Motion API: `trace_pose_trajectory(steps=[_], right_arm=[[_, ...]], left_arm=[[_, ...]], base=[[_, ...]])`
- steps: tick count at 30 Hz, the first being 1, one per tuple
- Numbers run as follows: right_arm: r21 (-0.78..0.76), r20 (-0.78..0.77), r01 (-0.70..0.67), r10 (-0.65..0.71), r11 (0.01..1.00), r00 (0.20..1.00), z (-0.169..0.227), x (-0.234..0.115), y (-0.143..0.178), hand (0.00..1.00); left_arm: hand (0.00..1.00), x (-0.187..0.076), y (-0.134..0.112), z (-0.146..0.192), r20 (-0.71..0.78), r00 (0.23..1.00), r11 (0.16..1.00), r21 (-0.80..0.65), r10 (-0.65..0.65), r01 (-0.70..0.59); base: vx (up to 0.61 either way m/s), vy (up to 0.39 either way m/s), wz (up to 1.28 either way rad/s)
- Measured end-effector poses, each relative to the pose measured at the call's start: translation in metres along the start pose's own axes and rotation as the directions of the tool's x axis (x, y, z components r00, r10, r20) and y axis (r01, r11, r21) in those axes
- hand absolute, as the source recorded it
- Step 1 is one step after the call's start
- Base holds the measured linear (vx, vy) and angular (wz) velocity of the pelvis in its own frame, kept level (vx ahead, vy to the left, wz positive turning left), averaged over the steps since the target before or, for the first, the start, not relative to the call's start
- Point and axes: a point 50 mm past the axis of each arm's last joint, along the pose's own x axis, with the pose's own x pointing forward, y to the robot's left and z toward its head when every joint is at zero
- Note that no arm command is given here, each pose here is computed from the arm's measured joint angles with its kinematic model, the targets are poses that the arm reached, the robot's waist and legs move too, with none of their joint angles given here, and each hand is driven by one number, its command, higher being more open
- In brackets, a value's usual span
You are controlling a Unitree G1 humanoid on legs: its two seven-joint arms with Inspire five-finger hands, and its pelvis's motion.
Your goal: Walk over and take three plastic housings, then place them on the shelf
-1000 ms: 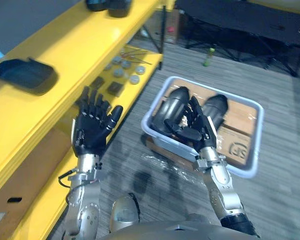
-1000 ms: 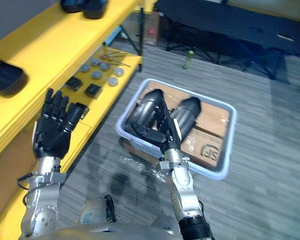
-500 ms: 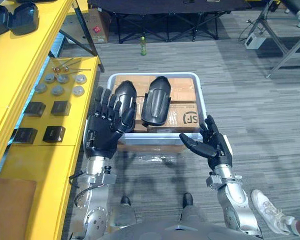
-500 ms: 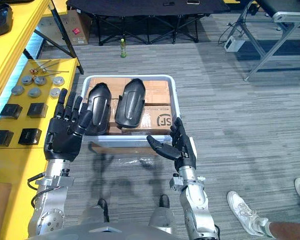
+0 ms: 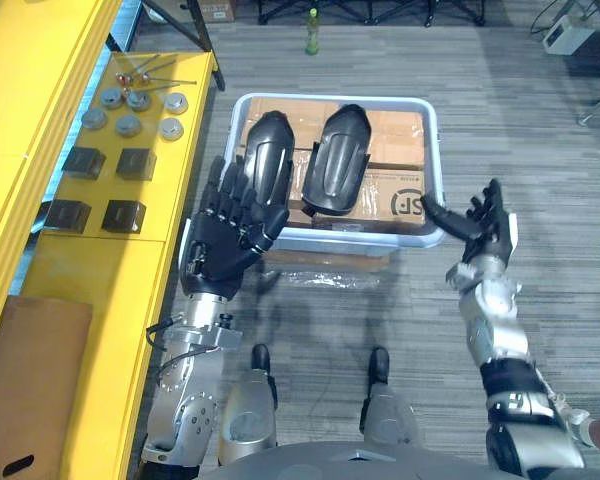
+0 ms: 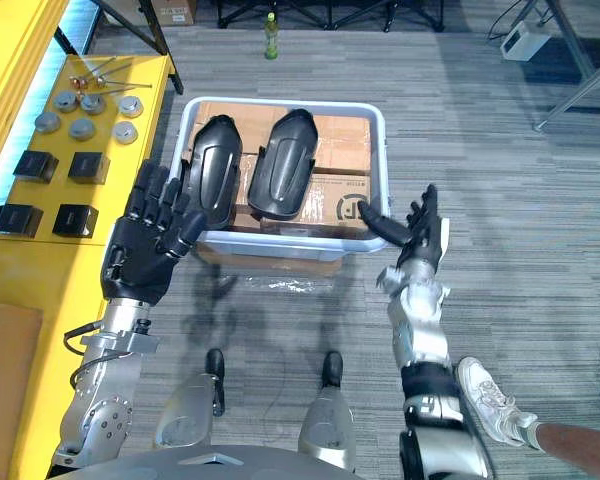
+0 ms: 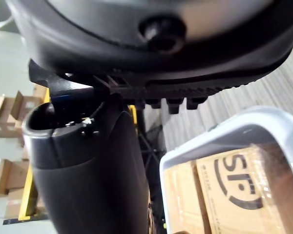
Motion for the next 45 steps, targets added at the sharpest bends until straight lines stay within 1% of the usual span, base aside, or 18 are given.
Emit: trace_pose_trajectory(steps=[3,10,13,18,24,26,31,35,40,43,45], right_arm=[[-0.02,-0.011,-0.038,0.038,0.999,0.999,0.011,0.018,0.006,1.0],[-0.109,-0.065,-0.09,0.083,0.99,0.994,0.023,0.04,0.011,1.0],[-0.154,-0.056,-0.095,0.088,0.983,0.995,0.046,0.058,0.013,1.0],[-0.213,-0.013,-0.096,0.095,0.972,0.995,0.082,0.077,0.016,1.0],[-0.215,0.015,-0.072,0.077,0.974,0.997,0.106,0.087,0.025,1.0],[-0.24,0.025,-0.064,0.072,0.969,0.997,0.116,0.09,0.027,1.0],[-0.291,0.067,0.014,0.006,0.957,0.998,0.147,0.097,0.019,1.0],[-0.332,0.042,0.046,-0.034,0.942,0.999,0.154,0.1,0.019,1.0],[-0.403,-0.018,0.14,-0.16,0.905,0.987,0.16,0.103,0.002,1.0],[-0.442,-0.015,0.166,-0.193,0.881,0.981,0.164,0.103,-0.009,1.0],[-0.466,-0.045,0.169,-0.214,0.869,0.976,0.166,0.104,-0.011,1.0]], left_arm=[[1.0,0.003,-0.002,-0.004,-0.025,1.0,1.0,-0.009,-0.012,0.012],[1.0,0.009,0.003,-0.014,-0.073,0.997,1.0,-0.017,0.006,-0.007],[1.0,0.007,0.003,-0.02,-0.104,0.995,1.0,-0.016,0.002,-0.004],[1.0,0.009,0.005,-0.038,-0.177,0.984,0.999,-0.044,0.006,-0.014],[1.0,0.004,0.0,-0.051,-0.223,0.975,0.997,-0.072,-0.005,-0.012],[1.0,0.004,-0.001,-0.054,-0.235,0.972,0.997,-0.079,-0.005,-0.014],[1.0,0.0,-0.005,-0.063,-0.259,0.966,0.992,-0.122,-0.002,-0.031],[1.0,-0.004,-0.004,-0.075,-0.296,0.955,0.988,-0.141,0.025,-0.069],[1.0,-0.011,-0.006,-0.093,-0.357,0.933,0.98,-0.165,0.045,-0.11],[1.0,-0.011,-0.009,-0.097,-0.363,0.931,0.973,-0.193,0.046,-0.123],[1.0,-0.012,-0.007,-0.101,-0.368,0.928,0.967,-0.209,0.063,-0.149]], base=[[-0.03,-0.003,0.04],[-0.02,0.011,0.08],[-0.04,0.016,0.11],[-0.05,0.004,0.09],[-0.01,-0.01,0.09],[0.0,0.0,0.07],[-0.01,0.01,0.07],[-0.02,-0.004,-0.02],[-0.02,-0.009,0.0],[-0.03,-0.013,0.04],[-0.03,-0.015,0.05]])
